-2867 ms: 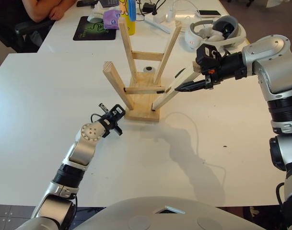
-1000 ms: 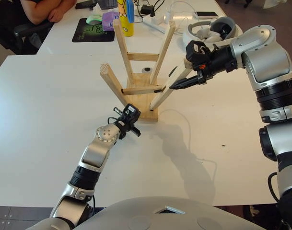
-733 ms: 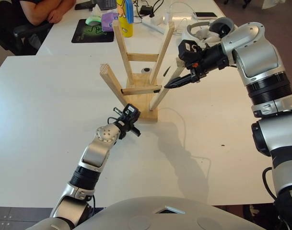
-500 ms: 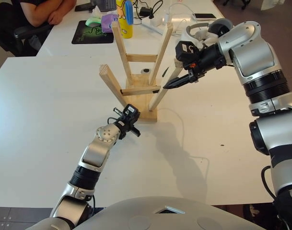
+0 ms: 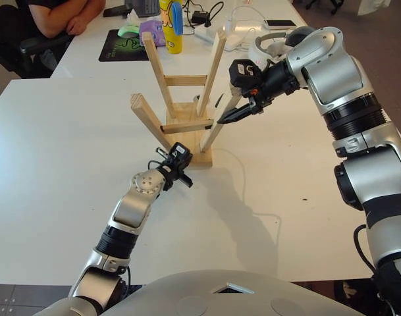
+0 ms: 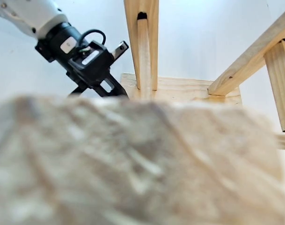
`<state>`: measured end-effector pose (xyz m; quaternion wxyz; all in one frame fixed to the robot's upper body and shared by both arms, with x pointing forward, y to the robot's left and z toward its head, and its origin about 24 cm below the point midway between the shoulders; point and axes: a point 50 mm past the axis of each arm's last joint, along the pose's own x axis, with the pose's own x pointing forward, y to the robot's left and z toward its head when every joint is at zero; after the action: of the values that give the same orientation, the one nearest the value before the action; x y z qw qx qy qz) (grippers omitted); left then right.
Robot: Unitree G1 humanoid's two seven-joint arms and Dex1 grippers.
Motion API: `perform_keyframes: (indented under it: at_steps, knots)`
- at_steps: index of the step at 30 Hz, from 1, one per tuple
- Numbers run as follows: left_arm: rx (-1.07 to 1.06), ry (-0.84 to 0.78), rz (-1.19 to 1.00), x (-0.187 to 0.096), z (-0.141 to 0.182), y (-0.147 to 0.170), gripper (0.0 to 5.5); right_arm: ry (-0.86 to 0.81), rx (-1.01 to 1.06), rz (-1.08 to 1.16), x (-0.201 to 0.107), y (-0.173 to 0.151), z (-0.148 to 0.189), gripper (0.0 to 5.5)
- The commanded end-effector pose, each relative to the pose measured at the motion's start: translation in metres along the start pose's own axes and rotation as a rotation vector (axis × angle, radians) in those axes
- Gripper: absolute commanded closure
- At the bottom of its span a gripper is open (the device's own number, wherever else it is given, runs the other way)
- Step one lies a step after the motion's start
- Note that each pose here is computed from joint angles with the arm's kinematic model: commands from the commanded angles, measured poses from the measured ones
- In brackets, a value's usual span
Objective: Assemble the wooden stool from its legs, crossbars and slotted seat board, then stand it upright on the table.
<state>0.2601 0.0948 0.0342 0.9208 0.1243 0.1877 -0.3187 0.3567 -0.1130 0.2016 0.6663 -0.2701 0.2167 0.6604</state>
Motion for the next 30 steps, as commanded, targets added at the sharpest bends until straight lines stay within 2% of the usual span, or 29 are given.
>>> perform_keyframes:
  at_steps: [1, 10, 22, 30]
  knots:
    - [-0.02, 0.083, -0.055, 0.003, -0.015, -0.007, 5.5, -0.051, 0.194, 0.095, 0.031, 0.013, -0.041, 3.45]
    - [-0.008, 0.089, -0.071, 0.003, -0.017, -0.004, 5.5, -0.175, 0.27, -0.007, 0.029, 0.019, -0.065, 3.45]
    - [-0.003, 0.09, -0.096, 0.004, -0.016, -0.004, 5.5, -0.339, 0.335, -0.044, 0.029, 0.022, -0.065, 3.45]
    - [0.002, 0.09, -0.108, 0.005, -0.014, -0.004, 5.5, -0.385, 0.365, -0.047, 0.034, 0.031, -0.074, 3.45]
